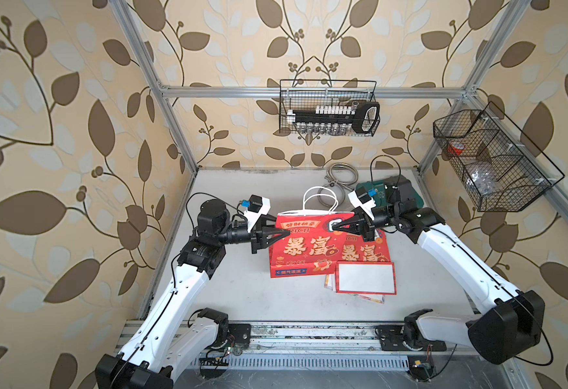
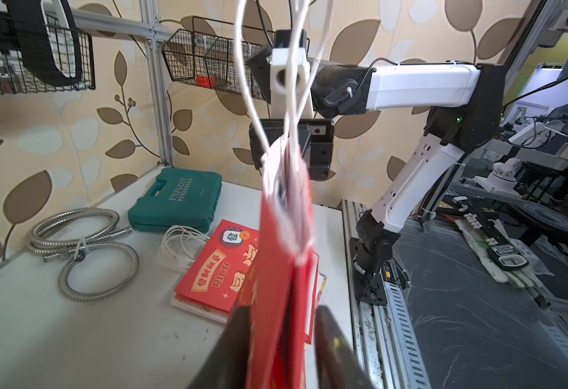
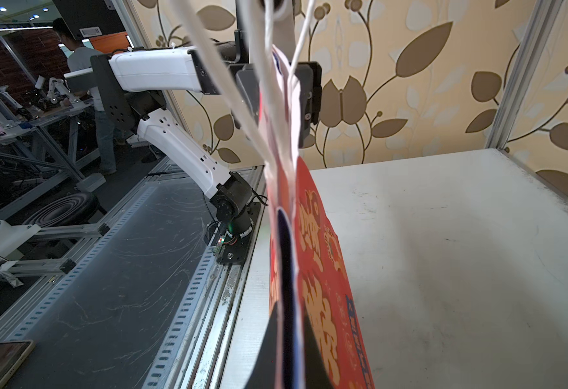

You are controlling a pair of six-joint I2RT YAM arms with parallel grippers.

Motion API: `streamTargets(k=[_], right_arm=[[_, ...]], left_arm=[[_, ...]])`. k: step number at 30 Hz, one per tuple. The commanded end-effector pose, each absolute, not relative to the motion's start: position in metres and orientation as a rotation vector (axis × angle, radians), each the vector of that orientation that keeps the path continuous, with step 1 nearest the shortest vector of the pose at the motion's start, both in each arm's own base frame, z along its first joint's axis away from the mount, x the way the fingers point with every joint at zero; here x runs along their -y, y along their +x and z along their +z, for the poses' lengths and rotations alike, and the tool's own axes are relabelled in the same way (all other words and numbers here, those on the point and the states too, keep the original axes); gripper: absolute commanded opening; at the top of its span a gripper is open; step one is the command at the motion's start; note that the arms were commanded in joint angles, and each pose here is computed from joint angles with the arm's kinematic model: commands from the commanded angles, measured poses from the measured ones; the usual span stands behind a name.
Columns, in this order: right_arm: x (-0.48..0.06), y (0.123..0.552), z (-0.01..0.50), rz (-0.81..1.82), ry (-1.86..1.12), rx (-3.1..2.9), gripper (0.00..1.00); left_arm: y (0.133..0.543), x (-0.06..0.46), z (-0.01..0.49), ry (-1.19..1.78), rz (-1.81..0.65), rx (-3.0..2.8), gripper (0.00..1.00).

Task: Put away the paper bag
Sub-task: Press the paper bag.

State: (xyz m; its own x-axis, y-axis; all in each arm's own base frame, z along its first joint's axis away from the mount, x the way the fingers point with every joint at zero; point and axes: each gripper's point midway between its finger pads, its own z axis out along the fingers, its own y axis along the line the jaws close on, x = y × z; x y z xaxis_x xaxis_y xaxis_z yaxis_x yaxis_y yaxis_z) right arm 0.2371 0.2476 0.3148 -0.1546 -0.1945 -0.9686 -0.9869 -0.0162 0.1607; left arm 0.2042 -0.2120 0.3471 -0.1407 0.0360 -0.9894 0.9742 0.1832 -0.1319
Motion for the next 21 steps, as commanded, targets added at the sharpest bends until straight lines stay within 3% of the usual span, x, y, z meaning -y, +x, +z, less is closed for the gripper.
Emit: streamTargets(k=[1, 3, 4, 5, 11, 12, 13, 15, 16, 21], right_arm=[[-0.248, 0.234, 0.327, 1.268, -1.315, -1.417, 0.0], [-0.249, 0.234, 0.329, 1.269, -1.316, -1.412, 0.0], [-0.249, 0.234, 0.33, 1.274, -1.315, -1.411, 0.0], [-0.249, 0.233, 0.332, 1.279, -1.316, -1.406, 0.0], [-0.246, 0.226, 0.342, 1.304, -1.314, -1.367, 0.0], [-0.246, 0.226, 0.343, 1.306, -1.305, -1.365, 0.0], [-0.245, 0.228, 0.345, 1.298, -1.298, -1.357, 0.0], [-0.242, 0.23, 0.348, 1.288, -1.28, -1.356, 0.0], [-0.24, 0.231, 0.349, 1.285, -1.272, -1.356, 0.0], [-0.236, 0.233, 0.356, 1.291, -1.248, -1.345, 0.0]], left_arm=[[0.197, 0.216, 0.383, 1.058, -1.159, -1.313, 0.48], [0.196, 0.219, 0.384, 1.062, -1.165, -1.302, 0.26], [0.196, 0.22, 0.383, 1.067, -1.164, -1.299, 0.05], [0.198, 0.22, 0.38, 1.069, -1.156, -1.304, 0.0], [0.203, 0.219, 0.377, 1.03, -1.14, -1.328, 0.0], [0.206, 0.219, 0.375, 1.013, -1.142, -1.353, 0.36], [0.208, 0.218, 0.372, 0.997, -1.14, -1.377, 0.64], [0.209, 0.216, 0.363, 0.968, -1.134, -1.414, 0.94], [0.209, 0.215, 0.357, 0.957, -1.131, -1.426, 0.99], [0.211, 0.214, 0.323, 0.916, -1.15, -1.484, 0.99]])
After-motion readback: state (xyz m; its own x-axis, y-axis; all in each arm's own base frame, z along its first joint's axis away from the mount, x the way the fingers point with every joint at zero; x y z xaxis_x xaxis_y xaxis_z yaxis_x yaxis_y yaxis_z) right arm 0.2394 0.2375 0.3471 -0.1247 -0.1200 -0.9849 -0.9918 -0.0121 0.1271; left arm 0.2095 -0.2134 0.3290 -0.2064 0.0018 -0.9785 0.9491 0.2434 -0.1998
